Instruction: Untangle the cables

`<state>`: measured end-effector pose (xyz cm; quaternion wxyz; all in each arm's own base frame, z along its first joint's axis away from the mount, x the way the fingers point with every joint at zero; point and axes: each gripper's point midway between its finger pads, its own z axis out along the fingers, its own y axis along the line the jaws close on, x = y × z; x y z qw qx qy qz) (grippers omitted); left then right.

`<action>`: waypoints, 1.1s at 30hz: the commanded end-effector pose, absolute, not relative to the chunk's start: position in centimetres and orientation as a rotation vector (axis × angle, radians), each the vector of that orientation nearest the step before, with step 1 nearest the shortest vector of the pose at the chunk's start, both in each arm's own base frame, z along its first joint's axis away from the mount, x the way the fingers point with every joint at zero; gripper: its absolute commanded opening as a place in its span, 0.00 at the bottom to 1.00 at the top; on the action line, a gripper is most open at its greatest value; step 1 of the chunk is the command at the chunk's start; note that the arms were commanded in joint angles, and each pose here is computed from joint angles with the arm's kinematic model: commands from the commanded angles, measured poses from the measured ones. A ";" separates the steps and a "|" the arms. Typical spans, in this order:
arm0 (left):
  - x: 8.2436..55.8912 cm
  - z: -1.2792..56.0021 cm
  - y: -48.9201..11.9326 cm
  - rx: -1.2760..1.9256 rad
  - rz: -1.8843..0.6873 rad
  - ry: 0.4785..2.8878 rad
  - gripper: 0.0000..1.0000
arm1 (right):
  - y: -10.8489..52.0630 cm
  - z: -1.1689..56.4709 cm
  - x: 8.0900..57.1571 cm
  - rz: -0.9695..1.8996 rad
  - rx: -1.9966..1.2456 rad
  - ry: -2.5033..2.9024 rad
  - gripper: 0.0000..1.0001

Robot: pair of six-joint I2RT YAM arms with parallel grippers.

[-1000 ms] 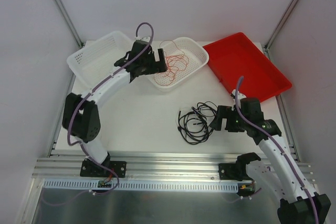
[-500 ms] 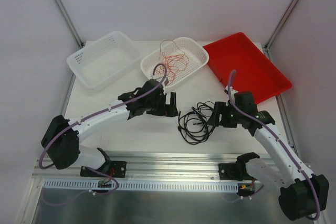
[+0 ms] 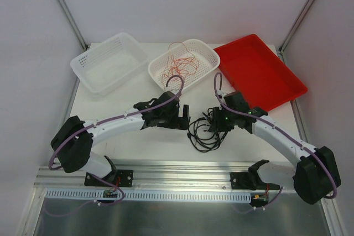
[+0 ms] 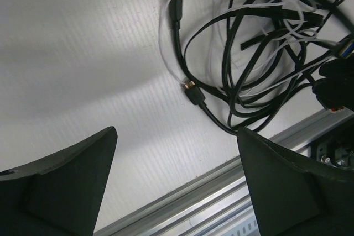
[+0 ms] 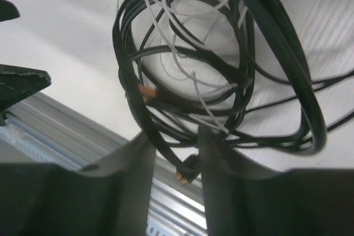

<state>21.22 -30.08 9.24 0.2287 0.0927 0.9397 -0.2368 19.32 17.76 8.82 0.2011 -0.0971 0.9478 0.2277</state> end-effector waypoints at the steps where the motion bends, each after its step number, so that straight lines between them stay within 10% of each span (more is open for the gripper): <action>1: 21.2 10.2 -28.6 0.193 -0.623 2.535 0.91 | 20.5 11.0 21.5 0.702 -0.304 2.551 0.29; 4: 20.9 10.1 -27.1 0.155 -0.593 2.521 0.91 | 23.2 11.9 20.8 0.802 -0.439 2.516 0.01; 10: 19.8 10.8 -26.1 0.179 -0.619 2.499 0.92 | 26.0 13.0 18.0 1.103 -0.678 2.410 0.01; 33: 25.4 12.6 -36.3 1.031 -0.663 2.219 0.92 | 14.4 7.0 19.3 0.592 -0.094 2.553 0.11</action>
